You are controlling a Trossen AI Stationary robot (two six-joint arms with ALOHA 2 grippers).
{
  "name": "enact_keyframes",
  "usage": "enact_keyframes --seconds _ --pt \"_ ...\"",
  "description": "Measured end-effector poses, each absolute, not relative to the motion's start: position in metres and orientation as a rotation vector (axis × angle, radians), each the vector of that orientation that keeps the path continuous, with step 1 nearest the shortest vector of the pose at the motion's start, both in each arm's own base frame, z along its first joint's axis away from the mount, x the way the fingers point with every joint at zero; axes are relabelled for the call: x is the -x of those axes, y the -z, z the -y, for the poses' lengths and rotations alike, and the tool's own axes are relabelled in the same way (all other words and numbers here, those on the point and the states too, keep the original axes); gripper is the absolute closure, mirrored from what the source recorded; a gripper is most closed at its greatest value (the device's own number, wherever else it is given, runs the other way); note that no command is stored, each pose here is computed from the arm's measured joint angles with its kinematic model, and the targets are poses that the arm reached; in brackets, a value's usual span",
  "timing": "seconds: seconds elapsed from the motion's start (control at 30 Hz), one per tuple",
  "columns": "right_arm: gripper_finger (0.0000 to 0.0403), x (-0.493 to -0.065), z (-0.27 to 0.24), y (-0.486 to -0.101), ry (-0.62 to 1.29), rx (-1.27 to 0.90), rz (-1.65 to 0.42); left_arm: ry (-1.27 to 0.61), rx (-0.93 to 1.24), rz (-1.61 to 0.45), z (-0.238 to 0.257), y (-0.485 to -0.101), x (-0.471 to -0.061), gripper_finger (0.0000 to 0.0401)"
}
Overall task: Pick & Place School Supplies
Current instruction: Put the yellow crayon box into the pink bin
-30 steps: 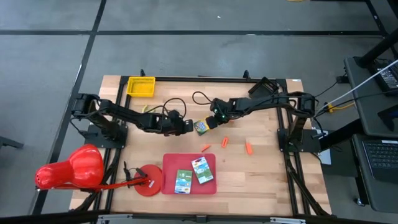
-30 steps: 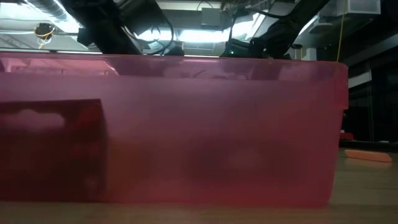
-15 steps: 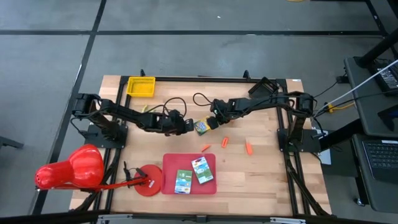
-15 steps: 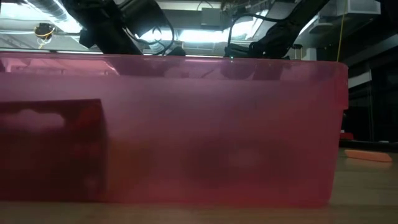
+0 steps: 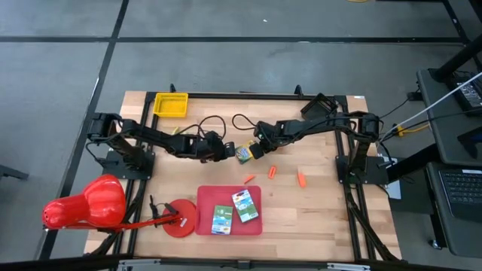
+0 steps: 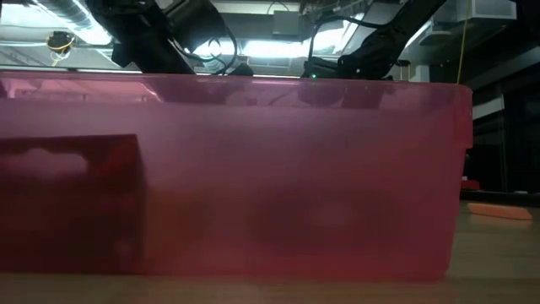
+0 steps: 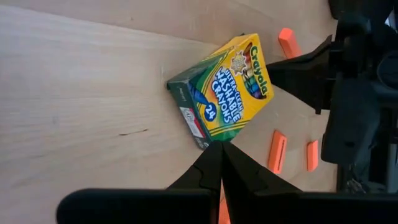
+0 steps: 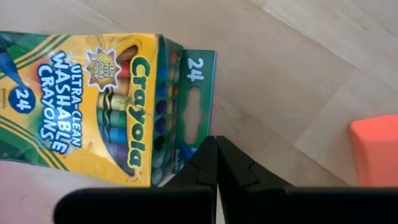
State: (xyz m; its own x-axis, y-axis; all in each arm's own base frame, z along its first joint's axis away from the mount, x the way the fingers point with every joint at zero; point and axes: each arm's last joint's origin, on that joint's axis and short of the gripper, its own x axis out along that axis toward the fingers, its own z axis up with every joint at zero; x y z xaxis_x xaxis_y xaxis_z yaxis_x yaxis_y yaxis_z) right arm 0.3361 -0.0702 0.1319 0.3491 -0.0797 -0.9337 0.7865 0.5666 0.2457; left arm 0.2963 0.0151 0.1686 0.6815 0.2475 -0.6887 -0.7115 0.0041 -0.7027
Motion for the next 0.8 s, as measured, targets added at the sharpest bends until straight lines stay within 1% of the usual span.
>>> enact_keyframes --seconds 0.23,0.37,0.43,0.67,0.8 --pt "0.0403 -0.338 0.070 -0.133 0.634 -0.795 -1.050 -0.749 1.395 -0.459 -0.020 -0.166 -0.299 0.0398" --pt "0.0403 -0.339 0.069 -0.133 0.631 -0.793 -1.047 -0.749 1.390 -0.482 -0.023 -0.161 -0.305 0.0398" --pt "0.0403 -0.339 0.069 -0.133 0.630 -0.793 -1.046 -0.733 1.394 -0.484 -0.026 -0.160 -0.314 0.0398" --pt "0.0403 -0.339 0.067 -0.132 0.631 -0.795 -1.053 -0.751 1.382 -0.527 -0.033 -0.150 -0.334 0.0398" --pt "0.0403 -0.339 0.065 -0.132 0.631 -0.795 -1.060 -0.785 1.373 -0.564 -0.034 -0.144 -0.334 0.0398"
